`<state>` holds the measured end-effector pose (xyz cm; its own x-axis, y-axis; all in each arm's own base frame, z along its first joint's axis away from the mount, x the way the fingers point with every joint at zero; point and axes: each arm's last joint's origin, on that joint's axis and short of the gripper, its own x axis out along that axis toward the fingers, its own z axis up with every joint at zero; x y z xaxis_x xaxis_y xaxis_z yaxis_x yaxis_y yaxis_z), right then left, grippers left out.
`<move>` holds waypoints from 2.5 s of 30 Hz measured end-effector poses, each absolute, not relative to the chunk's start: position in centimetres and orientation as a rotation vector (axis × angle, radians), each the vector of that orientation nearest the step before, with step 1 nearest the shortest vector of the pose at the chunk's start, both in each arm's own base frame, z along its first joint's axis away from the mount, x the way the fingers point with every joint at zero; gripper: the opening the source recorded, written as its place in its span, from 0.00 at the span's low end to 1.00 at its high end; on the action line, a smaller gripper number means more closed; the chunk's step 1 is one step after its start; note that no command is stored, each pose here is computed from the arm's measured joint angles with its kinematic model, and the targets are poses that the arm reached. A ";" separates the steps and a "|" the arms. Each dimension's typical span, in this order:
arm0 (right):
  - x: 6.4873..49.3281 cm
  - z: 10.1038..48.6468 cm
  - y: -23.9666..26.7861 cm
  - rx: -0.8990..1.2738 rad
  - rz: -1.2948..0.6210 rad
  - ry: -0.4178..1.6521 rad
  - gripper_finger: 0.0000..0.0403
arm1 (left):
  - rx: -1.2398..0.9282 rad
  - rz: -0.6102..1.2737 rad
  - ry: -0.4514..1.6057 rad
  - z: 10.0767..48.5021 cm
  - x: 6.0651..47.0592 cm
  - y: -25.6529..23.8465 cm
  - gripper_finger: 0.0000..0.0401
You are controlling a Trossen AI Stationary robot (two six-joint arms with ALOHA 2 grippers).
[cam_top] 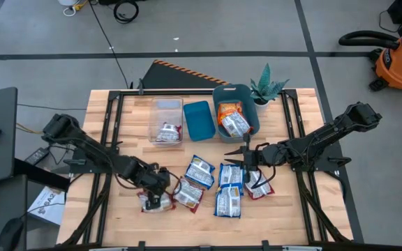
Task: Sort Maruchan noodles
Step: Put the red noodle pack into the transparent bin
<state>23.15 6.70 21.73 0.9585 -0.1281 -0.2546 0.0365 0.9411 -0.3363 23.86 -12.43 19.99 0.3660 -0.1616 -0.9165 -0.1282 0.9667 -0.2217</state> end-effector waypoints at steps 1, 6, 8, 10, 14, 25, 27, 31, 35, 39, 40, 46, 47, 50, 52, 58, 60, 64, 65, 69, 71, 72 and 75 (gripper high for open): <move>23.1 21.7 6.7 -0.339 -0.085 0.278 0.22 | -0.259 -0.006 1.194 20.7 23.6 -12.0 0.01; 23.2 21.8 6.5 -0.343 -0.091 0.275 0.22 | -0.192 0.022 1.068 25.2 23.1 -9.8 0.01; 23.2 21.8 6.5 -0.341 -0.092 0.274 0.22 | -0.186 0.025 0.992 27.1 23.2 -8.8 0.01; 23.2 21.8 6.5 -0.335 -0.092 0.274 0.22 | -0.185 0.032 0.928 28.8 23.2 -7.8 0.01; 23.2 21.8 6.7 -0.305 -0.085 0.273 0.22 | -0.123 0.062 0.837 31.4 23.1 -6.1 0.01; 23.3 21.3 6.9 -0.263 -0.078 0.288 0.22 | 0.244 0.447 0.762 33.4 24.0 -0.2 0.01; 23.4 21.1 7.1 -0.254 -0.076 0.299 0.22 | 0.301 0.561 0.767 33.0 24.1 1.4 0.01; 23.6 20.6 7.4 -0.257 -0.068 0.310 0.22 | 0.367 0.664 0.810 31.4 24.0 4.5 0.01; 23.7 20.4 7.4 -0.262 -0.076 0.317 0.22 | 0.376 0.684 0.832 29.4 23.8 7.5 0.01; 23.7 20.4 7.4 -0.261 -0.076 0.316 0.22 | 0.402 0.772 0.816 28.0 23.2 10.3 0.01; 23.7 20.4 7.4 -0.261 -0.077 0.316 0.22 | 0.397 0.777 0.813 27.7 22.9 11.0 0.01; 23.7 20.4 7.4 -0.262 -0.077 0.316 0.22 | 0.297 0.755 0.766 26.3 22.1 14.0 0.01; 23.7 20.4 7.4 -0.263 -0.077 0.316 0.22 | 0.294 0.764 0.766 26.0 22.0 14.4 0.01; 23.7 20.4 7.4 -0.268 -0.076 0.315 0.22 | 0.277 0.755 0.764 25.1 22.1 15.2 0.01; 23.7 20.4 7.4 -0.271 -0.075 0.316 0.22 | 0.257 0.742 0.780 24.4 22.2 15.6 0.01; 23.7 20.4 7.4 -0.270 -0.075 0.317 0.22 | 0.305 0.798 0.841 23.0 23.1 16.0 0.01; 23.7 20.4 7.4 -0.279 -0.074 0.317 0.22 | 0.345 0.822 0.855 23.0 23.3 15.9 0.01; 23.7 20.4 7.4 -0.288 -0.073 0.317 0.22 | 0.383 0.779 0.878 22.9 24.1 14.2 0.02; 23.7 20.4 7.4 -0.288 -0.073 0.317 0.22 | 0.396 0.751 0.887 22.9 24.3 13.6 0.02; 23.7 20.4 7.4 -0.286 -0.073 0.317 0.22 | 0.434 0.651 0.915 22.6 25.1 11.0 0.03; 23.7 20.4 7.4 -0.283 -0.074 0.317 0.22 | 0.435 0.598 0.935 22.3 25.4 9.5 0.03; 23.7 20.4 7.4 -0.283 -0.074 0.317 0.22 | 0.431 0.570 0.947 22.1 25.5 8.7 0.03; 23.7 20.4 7.4 -0.286 -0.073 0.317 0.22 | 0.402 0.473 0.990 21.5 25.6 6.5 0.03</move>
